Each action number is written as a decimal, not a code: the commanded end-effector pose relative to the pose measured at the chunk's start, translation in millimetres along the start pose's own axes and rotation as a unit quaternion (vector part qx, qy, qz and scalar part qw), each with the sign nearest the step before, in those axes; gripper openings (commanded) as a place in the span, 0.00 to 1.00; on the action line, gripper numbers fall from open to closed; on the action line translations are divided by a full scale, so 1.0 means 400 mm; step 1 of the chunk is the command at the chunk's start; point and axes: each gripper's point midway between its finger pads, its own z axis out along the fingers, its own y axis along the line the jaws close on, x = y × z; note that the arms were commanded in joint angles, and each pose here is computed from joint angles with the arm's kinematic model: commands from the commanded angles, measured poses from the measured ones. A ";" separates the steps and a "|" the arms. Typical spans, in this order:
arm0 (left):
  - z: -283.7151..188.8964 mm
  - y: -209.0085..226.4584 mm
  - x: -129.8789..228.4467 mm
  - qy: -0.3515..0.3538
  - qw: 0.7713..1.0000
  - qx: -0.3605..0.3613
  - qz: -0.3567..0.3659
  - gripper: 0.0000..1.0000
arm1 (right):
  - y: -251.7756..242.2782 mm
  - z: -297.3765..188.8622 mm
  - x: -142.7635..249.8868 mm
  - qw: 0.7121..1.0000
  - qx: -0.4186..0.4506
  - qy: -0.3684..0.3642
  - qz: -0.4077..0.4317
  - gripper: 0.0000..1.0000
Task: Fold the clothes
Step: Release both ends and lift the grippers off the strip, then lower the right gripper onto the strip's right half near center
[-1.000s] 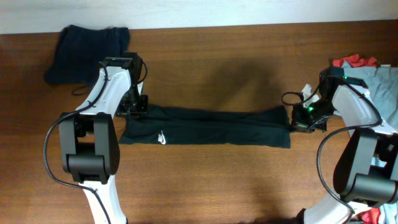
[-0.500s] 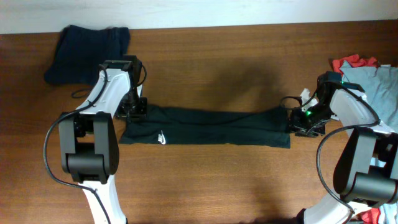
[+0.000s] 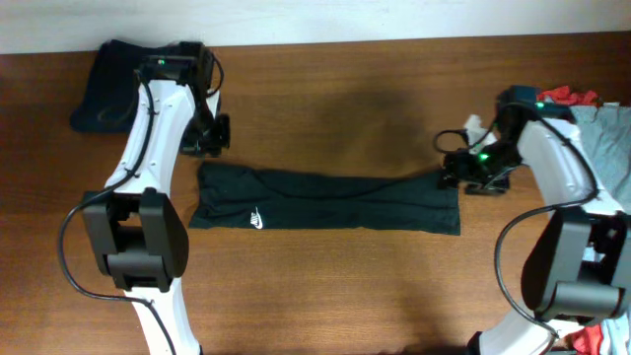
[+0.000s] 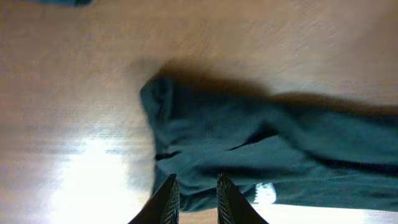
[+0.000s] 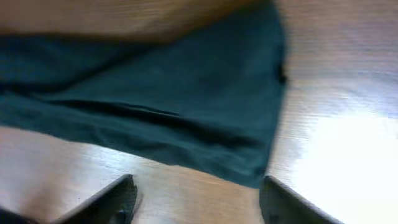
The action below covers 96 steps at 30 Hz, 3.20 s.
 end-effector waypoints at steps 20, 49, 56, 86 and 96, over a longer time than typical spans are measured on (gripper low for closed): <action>0.134 -0.089 0.010 -0.004 0.995 0.103 -0.002 0.04 | 0.296 0.248 -0.020 0.946 -0.029 0.017 -0.322 0.04; 0.169 -0.103 0.009 -0.013 0.996 0.093 0.009 0.04 | 0.315 0.283 0.145 0.935 -0.057 0.153 -0.313 0.06; 0.169 -0.103 0.010 -0.013 0.996 0.093 0.009 0.05 | 0.317 0.250 0.157 0.938 -0.057 0.158 -0.304 0.04; 0.169 -0.103 0.010 -0.013 0.996 0.093 0.009 0.06 | 0.181 0.239 0.068 0.970 0.074 0.100 -0.210 0.04; 0.172 -0.090 0.009 -0.014 0.997 0.078 0.009 0.06 | 0.166 0.221 0.135 0.968 0.079 0.156 -0.182 0.04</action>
